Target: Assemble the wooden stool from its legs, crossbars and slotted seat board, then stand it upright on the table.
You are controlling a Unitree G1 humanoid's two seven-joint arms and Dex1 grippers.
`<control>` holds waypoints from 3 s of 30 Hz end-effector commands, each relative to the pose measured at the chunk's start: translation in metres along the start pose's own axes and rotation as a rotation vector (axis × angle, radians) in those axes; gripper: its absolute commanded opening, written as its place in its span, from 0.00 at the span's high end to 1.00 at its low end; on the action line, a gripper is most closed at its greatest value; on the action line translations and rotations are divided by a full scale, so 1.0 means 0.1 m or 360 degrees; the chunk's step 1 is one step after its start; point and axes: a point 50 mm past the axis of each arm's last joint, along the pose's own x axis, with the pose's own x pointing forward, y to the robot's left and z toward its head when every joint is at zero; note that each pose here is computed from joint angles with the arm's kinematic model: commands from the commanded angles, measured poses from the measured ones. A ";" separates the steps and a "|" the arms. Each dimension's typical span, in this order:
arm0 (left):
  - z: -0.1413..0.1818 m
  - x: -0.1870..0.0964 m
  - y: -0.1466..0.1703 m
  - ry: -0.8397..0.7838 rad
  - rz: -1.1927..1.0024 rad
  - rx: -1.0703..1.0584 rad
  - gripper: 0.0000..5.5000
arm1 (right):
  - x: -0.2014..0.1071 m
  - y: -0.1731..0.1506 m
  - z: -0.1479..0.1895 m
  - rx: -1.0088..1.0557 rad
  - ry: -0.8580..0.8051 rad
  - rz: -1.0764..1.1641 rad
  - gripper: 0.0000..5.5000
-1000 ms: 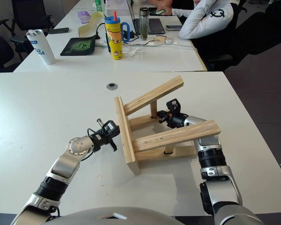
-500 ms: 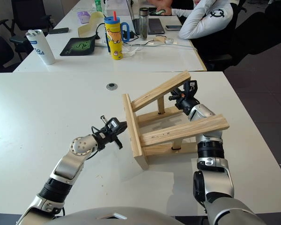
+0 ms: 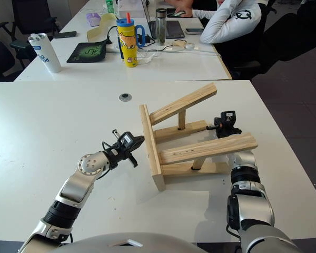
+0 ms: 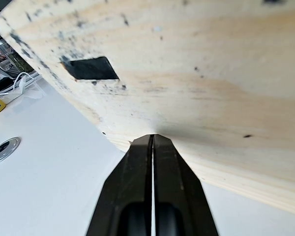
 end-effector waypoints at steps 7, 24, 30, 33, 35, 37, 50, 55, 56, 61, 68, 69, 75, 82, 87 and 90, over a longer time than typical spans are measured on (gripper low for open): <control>-0.07 -0.21 -0.16 0.0069 -0.0090 -0.0069 1.00 | -0.35 -0.74 0.13 0.0169 0.0074 0.0364 1.00; -0.28 -0.63 0.05 0.0370 -0.0119 -0.0003 1.00 | -1.04 -1.16 0.65 -0.0746 0.0949 0.1536 1.00; -0.21 -0.56 0.13 0.0299 -0.0009 -0.0013 1.00 | -1.23 -0.60 0.37 -0.0624 0.1048 0.2077 1.00; -0.18 -0.55 0.11 0.0279 -0.0013 -0.0014 1.00 | -1.32 -0.57 0.26 -0.0545 0.1090 0.2132 1.00; -0.18 -0.55 0.10 0.0273 -0.0018 -0.0014 1.00 | -1.31 -0.56 0.19 -0.0508 0.1065 0.2105 1.00; -0.17 -0.54 0.10 0.0269 -0.0020 -0.0013 1.00 | -1.28 -0.53 0.12 -0.0475 0.1040 0.2047 1.00; -0.15 -0.51 0.14 0.0241 -0.0001 -0.0027 1.00 | -0.79 -0.18 -0.44 -0.0707 0.0790 0.1312 1.00; -0.19 -0.54 0.17 0.0273 0.0012 -0.0032 1.00 | -0.43 0.21 -0.37 -0.0569 0.0454 0.1008 1.00; -0.21 -0.55 0.19 0.0283 0.0021 -0.0032 1.00 | -0.39 0.32 -0.35 -0.0532 0.0394 0.1002 1.00; -0.43 -0.78 0.30 0.0424 0.0109 -0.0104 1.00 | -0.27 0.78 -0.32 -0.0415 0.0277 0.0938 1.00; -0.68 -1.05 0.40 0.0595 0.0152 -0.0148 1.00 | -0.13 1.15 -0.18 -0.0358 0.0190 0.0917 1.00; -0.68 -1.04 0.40 0.0583 0.0159 -0.0148 1.00 | -0.11 1.19 -0.16 -0.0345 0.0184 0.0918 1.00; -0.62 -0.89 0.40 0.0508 0.0139 -0.0126 1.00 | 0.01 1.23 -0.05 -0.0229 0.0141 0.0853 1.00; -0.61 -0.87 0.38 0.0482 0.0219 -0.0158 1.00 | -0.08 0.67 0.08 -0.0045 -0.0036 0.0719 1.00; -0.74 -1.03 0.21 0.0529 0.0336 -0.0289 1.00 | -0.36 0.39 -0.03 -0.0141 -0.0022 0.0793 1.00; -0.73 -1.06 0.04 0.0534 0.0341 -0.0380 1.00 | -0.62 0.38 -0.23 -0.0175 0.0074 0.0886 1.00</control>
